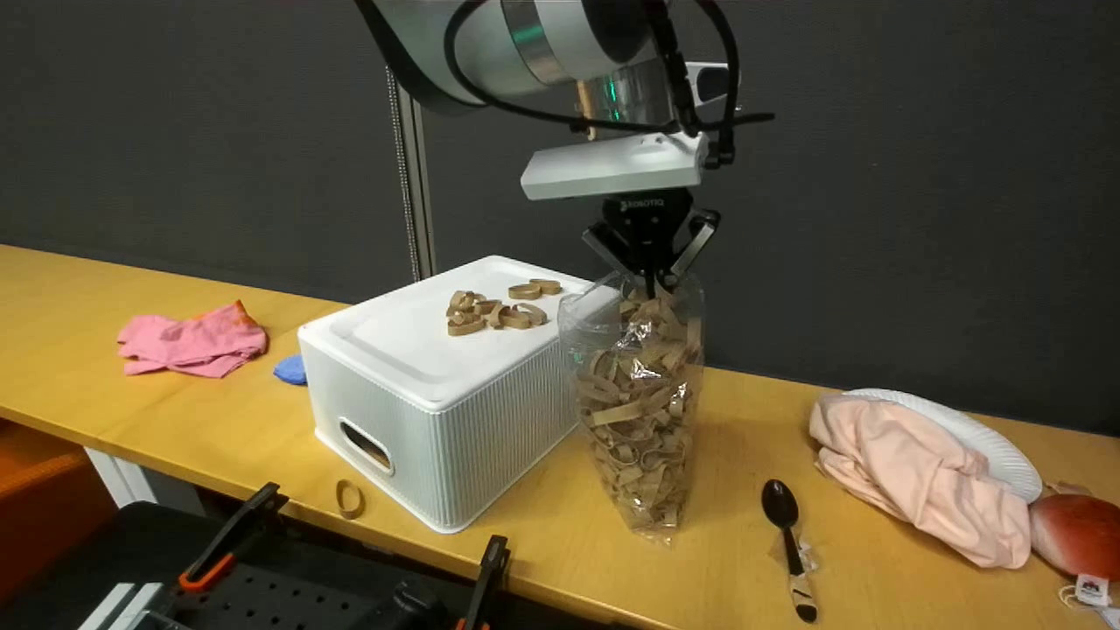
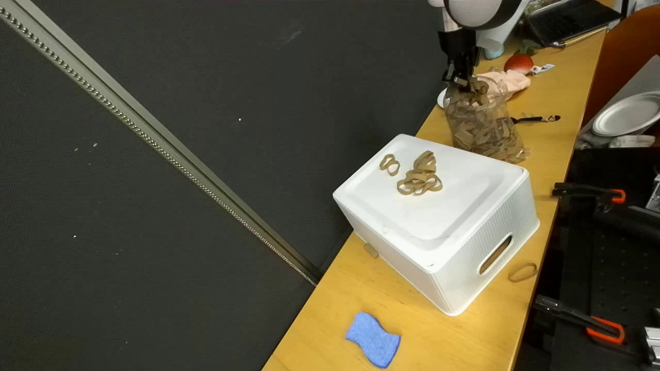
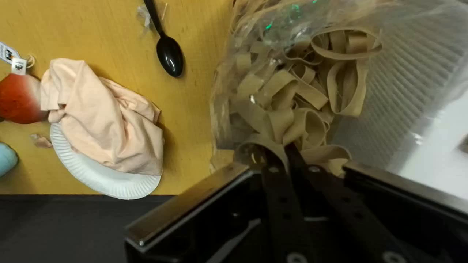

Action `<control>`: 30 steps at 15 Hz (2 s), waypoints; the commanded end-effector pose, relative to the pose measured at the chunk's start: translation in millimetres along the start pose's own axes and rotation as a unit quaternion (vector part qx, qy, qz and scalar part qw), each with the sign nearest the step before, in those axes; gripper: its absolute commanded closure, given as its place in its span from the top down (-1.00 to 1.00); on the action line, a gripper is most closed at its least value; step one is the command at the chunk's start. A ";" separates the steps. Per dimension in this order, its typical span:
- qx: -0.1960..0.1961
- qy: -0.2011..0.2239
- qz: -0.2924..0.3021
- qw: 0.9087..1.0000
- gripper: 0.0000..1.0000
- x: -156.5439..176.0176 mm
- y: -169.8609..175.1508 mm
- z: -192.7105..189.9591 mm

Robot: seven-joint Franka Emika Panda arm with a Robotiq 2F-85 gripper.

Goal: Remove some rubber bands from the plastic and put them on the white box

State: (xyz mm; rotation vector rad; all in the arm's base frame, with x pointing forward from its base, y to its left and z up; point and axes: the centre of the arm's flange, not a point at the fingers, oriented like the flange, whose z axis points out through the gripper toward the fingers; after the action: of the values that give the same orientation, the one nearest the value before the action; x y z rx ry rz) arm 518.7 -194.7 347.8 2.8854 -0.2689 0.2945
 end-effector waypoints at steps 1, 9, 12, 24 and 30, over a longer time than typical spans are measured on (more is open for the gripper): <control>0.001 0.007 -0.003 1.000 -0.97 -9.0 1.8 -22.7; 0.016 0.017 -0.009 1.000 -0.97 -23.6 -6.6 -49.4; 0.019 0.027 -0.012 0.999 -0.97 -21.0 -11.0 -63.9; 0.023 0.053 -0.039 0.998 -0.97 21.0 -45.4 -98.0; 0.024 0.060 -0.066 0.996 -0.97 43.0 -76.4 -110.3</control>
State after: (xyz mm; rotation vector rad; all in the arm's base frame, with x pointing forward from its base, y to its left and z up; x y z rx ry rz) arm 537.3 -111.1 443.0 2.8874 -0.0771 0.4704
